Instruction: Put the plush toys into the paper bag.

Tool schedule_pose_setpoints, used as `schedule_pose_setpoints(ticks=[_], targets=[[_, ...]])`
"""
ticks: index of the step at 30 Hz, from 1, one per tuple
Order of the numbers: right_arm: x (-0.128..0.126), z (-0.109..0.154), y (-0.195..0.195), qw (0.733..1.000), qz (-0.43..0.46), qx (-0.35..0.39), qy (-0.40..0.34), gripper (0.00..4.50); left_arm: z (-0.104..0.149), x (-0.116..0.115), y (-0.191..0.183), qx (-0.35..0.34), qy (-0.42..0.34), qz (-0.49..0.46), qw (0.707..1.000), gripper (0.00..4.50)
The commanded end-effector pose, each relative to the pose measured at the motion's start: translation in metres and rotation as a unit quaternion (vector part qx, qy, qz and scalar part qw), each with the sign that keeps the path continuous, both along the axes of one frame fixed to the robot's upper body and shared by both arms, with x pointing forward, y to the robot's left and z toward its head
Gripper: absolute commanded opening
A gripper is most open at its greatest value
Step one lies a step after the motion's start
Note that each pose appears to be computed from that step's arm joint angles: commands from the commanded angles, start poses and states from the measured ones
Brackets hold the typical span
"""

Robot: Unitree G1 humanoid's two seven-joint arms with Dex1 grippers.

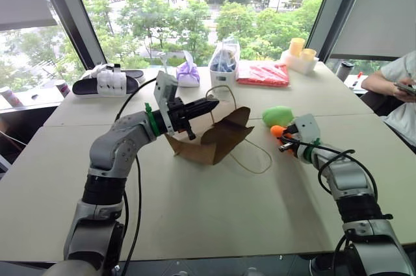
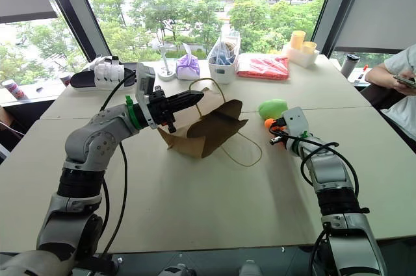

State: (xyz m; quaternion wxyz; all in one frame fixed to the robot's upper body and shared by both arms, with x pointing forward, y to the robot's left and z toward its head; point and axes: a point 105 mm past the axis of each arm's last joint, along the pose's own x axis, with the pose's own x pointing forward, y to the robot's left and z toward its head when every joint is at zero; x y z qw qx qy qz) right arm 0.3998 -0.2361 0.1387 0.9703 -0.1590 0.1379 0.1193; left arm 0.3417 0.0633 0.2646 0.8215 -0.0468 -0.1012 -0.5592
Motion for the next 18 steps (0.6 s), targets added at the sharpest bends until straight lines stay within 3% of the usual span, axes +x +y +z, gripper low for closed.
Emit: schedule_pose_setpoints(ticks=[1,4,7,13,18], targets=[[-0.017,0.069,0.002,0.997,0.033,-0.001,-0.076,0.01,0.011,-0.006,0.003,-0.003,-0.022,-0.004,1.000,0.00],[-0.036,0.115,0.021,0.990,0.083,0.030,-0.106,0.01,0.008,-0.007,0.002,0.001,-0.018,-0.009,1.000,0.00],[-0.049,0.126,0.045,0.985,0.131,0.058,-0.098,0.01,0.007,-0.006,0.002,0.002,-0.016,-0.011,1.000,0.00],[-0.064,0.083,0.097,0.976,0.211,0.030,-0.037,0.01,0.011,-0.003,0.000,-0.001,-0.021,-0.009,1.000,0.00],[-0.072,0.065,0.117,0.970,0.241,0.005,-0.024,0.01,0.016,-0.003,0.000,-0.006,-0.025,-0.007,1.000,0.00]])
